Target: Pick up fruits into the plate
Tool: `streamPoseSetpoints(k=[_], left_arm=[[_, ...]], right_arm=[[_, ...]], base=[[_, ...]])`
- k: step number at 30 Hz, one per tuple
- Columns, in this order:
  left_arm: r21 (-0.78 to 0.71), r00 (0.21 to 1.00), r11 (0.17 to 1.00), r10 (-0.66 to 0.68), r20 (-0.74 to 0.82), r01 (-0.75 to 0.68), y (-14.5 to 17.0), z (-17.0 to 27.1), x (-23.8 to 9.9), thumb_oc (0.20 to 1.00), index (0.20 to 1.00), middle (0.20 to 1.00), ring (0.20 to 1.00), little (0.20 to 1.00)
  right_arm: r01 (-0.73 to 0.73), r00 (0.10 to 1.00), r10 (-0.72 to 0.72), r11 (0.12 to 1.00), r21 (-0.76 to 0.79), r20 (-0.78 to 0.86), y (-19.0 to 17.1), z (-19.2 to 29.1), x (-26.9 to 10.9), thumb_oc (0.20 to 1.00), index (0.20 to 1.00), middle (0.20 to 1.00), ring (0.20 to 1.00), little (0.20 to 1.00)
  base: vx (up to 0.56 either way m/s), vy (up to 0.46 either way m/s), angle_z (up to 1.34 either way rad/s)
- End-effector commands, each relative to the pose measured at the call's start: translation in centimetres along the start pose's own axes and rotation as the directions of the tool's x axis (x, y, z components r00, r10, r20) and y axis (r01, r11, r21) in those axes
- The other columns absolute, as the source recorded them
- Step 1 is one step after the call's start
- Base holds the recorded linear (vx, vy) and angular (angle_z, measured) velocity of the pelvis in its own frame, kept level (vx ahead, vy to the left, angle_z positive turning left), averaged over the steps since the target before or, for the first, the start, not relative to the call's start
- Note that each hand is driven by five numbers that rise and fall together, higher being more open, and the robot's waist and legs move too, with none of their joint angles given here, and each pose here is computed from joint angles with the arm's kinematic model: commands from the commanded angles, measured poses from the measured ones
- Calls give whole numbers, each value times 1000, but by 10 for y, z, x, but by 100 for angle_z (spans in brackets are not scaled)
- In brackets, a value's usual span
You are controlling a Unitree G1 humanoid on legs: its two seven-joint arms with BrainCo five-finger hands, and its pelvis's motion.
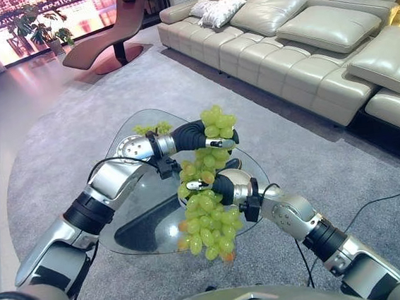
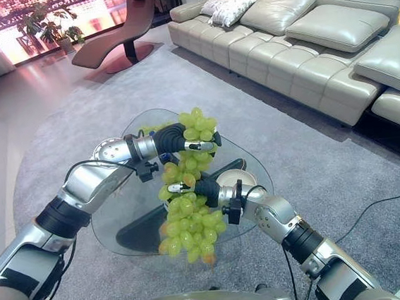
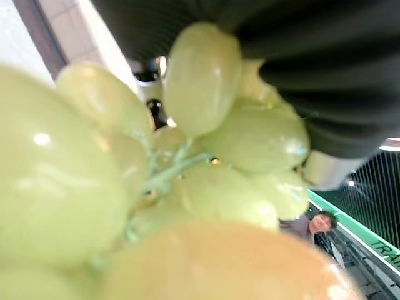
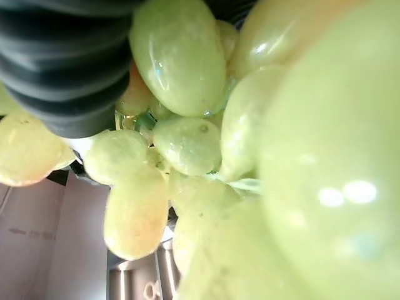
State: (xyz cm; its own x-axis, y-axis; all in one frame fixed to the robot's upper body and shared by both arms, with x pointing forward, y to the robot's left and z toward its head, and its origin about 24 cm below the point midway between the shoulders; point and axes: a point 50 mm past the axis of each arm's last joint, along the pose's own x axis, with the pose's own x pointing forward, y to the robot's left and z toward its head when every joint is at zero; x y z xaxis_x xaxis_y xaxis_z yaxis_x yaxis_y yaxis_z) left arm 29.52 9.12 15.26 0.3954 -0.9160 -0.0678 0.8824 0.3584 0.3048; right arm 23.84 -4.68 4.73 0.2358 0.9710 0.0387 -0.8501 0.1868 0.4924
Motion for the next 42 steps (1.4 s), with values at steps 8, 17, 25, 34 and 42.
streamPoseSetpoints(k=[8, 17, 25, 34, 42], left_arm=[[-22, 987, 989, 147, 58, -146, 26, 10, -11, 1000, 1000, 1000, 1000, 1000], [-119, 947, 939, 319, -45, -322, 21, -31, -51, 1000, 1000, 1000, 1000, 1000], [-147, 825, 824, 502, -259, -548, 4, -89, -113, 1000, 1000, 1000, 1000, 1000], [-93, 552, 630, 588, -591, -771, -26, -166, -170, 1000, 1000, 1000, 1000, 1000], [-19, 387, 544, 573, -722, -839, -49, -211, -170, 1000, 1000, 1000, 1000, 1000]], right_arm=[[-45, 990, 45, 999, -8, 132, 10, 15, 7, 200, 200, 200, 200, 200], [254, 965, -248, 964, -75, 81, -20, 0, -52, 200, 200, 200, 200, 200], [549, 828, -560, 807, -217, 14, -44, -4, -133, 200, 200, 200, 200, 200], [596, 400, -915, 301, -745, -49, -73, 38, -211, 200, 200, 200, 200, 200], [228, 30, -997, -58, -972, 67, -100, 111, -232, 200, 200, 200, 200, 200]], base=[[0, 0, 0], [11, 3, 0], [-10, 1, 2], [-133, -21, 8], [-110, -41, 14]])
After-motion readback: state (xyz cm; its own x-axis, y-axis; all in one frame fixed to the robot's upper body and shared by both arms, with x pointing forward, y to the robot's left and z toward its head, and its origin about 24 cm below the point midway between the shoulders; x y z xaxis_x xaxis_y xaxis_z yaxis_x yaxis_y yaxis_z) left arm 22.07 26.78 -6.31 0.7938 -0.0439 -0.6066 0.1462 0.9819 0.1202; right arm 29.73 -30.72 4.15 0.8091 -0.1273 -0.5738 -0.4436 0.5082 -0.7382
